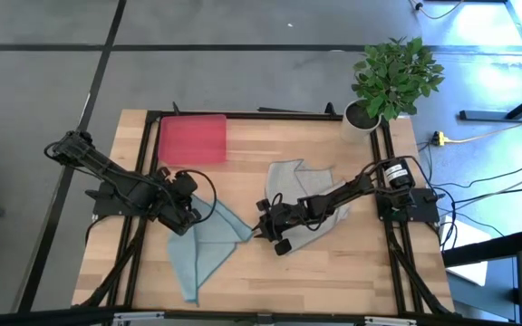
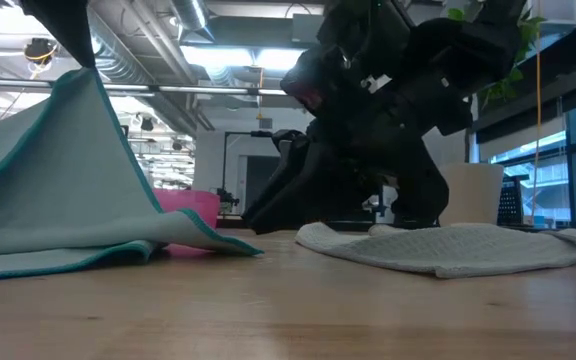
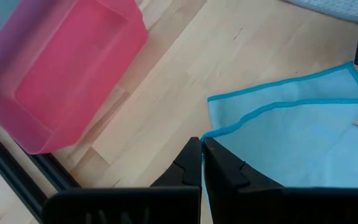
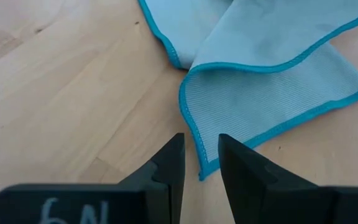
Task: Roll microfiber towels into tight, uniform cylinder then place into a basket
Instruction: Fold the blue towel
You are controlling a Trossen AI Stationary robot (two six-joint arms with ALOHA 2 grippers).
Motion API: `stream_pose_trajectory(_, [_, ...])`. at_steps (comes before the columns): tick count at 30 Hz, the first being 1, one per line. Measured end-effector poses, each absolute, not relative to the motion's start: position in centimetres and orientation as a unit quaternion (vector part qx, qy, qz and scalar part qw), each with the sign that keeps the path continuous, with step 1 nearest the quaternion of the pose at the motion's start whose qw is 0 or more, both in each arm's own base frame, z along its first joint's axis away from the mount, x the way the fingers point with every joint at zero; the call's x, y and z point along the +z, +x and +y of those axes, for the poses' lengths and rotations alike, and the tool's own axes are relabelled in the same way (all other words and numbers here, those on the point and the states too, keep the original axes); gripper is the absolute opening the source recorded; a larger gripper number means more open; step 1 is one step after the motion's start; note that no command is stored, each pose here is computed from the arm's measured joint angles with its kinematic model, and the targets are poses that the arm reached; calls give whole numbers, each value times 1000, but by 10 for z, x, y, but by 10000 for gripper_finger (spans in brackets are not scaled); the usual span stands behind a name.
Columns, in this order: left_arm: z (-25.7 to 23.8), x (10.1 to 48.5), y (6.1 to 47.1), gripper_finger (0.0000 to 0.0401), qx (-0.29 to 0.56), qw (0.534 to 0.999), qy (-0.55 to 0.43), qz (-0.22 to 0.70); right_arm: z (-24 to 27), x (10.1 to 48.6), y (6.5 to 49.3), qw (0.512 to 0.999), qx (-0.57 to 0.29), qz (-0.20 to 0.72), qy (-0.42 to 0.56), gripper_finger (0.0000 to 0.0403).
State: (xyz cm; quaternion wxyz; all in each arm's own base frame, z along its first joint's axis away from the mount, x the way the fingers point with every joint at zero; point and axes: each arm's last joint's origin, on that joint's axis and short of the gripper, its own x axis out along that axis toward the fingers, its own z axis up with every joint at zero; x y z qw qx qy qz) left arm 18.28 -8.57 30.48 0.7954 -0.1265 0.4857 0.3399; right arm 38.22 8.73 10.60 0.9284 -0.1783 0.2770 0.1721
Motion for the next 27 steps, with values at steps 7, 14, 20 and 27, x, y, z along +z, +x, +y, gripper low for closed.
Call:
stream_pose_trajectory(7, [-86,305,183,0,340,795,-126,486,87,95,383,926,173,283,-182,99])
stream_pose_trajectory(14, [-86,305,183,0,340,795,-126,486,85,90,384,926,147,286,-196,99])
stream_pose_trajectory(20, [-86,305,183,0,340,795,-126,486,80,89,385,926,133,295,-192,97])
stream_pose_trajectory(27, [-86,305,183,0,340,795,-126,486,78,88,385,926,133,301,-187,24])
